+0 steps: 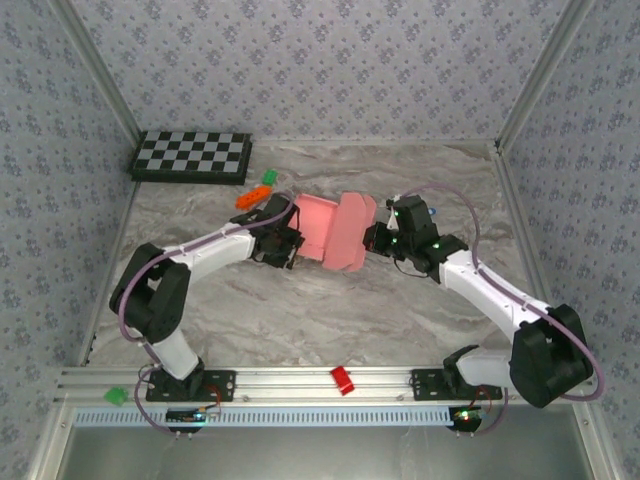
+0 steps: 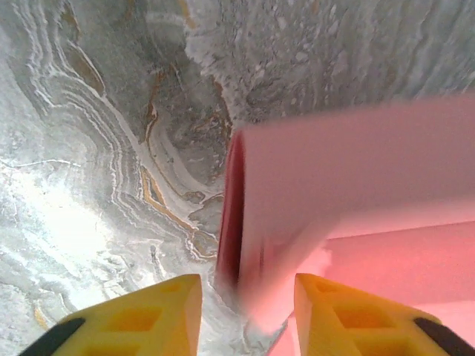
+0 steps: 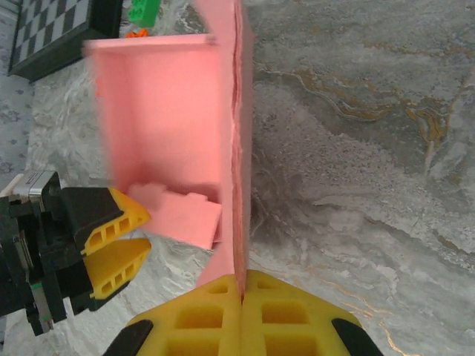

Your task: Fold the paper box

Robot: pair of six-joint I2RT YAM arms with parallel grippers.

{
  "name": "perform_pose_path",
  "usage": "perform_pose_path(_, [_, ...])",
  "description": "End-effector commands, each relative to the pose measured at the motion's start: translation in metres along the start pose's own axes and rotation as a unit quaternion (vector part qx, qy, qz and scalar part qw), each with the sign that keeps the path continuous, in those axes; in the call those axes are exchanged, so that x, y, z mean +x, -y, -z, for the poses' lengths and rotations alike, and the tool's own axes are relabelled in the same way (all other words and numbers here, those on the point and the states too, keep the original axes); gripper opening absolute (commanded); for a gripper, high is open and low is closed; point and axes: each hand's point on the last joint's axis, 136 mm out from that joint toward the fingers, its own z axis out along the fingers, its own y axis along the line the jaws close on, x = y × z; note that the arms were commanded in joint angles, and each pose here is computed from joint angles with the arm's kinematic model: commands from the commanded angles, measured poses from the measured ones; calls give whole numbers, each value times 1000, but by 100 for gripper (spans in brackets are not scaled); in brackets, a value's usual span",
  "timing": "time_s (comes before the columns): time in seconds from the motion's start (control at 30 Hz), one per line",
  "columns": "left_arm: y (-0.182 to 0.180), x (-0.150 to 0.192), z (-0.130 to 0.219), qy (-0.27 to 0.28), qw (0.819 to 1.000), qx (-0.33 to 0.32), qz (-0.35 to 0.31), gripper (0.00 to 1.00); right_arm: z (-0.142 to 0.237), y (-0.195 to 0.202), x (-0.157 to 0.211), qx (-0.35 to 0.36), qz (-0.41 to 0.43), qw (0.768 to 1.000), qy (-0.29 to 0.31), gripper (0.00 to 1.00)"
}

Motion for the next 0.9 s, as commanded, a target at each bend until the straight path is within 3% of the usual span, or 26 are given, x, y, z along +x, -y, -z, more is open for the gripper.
perform_pose_path(0.0, [-4,9,-5,-24,1000,-12,13,56,3,2,-7,20,0,1000,6,0])
perform_pose_path(0.13, [3,12,-4,-31,999,-13,-31,74,4,7,-8,31,8,999,-3,0])
perform_pose_path(0.37, [14,6,13,0,994,-6,-106,86,7,16,-7,45,30,997,-46,0])
perform_pose_path(0.57, [29,-15,47,79,983,28,-162,87,18,13,-19,39,70,994,-76,0])
perform_pose_path(0.73, [39,-36,71,154,958,36,-240,87,27,5,-34,25,131,988,-83,0])
perform_pose_path(0.87, [46,-49,79,157,936,34,-314,86,38,-13,-45,5,168,982,-86,0])
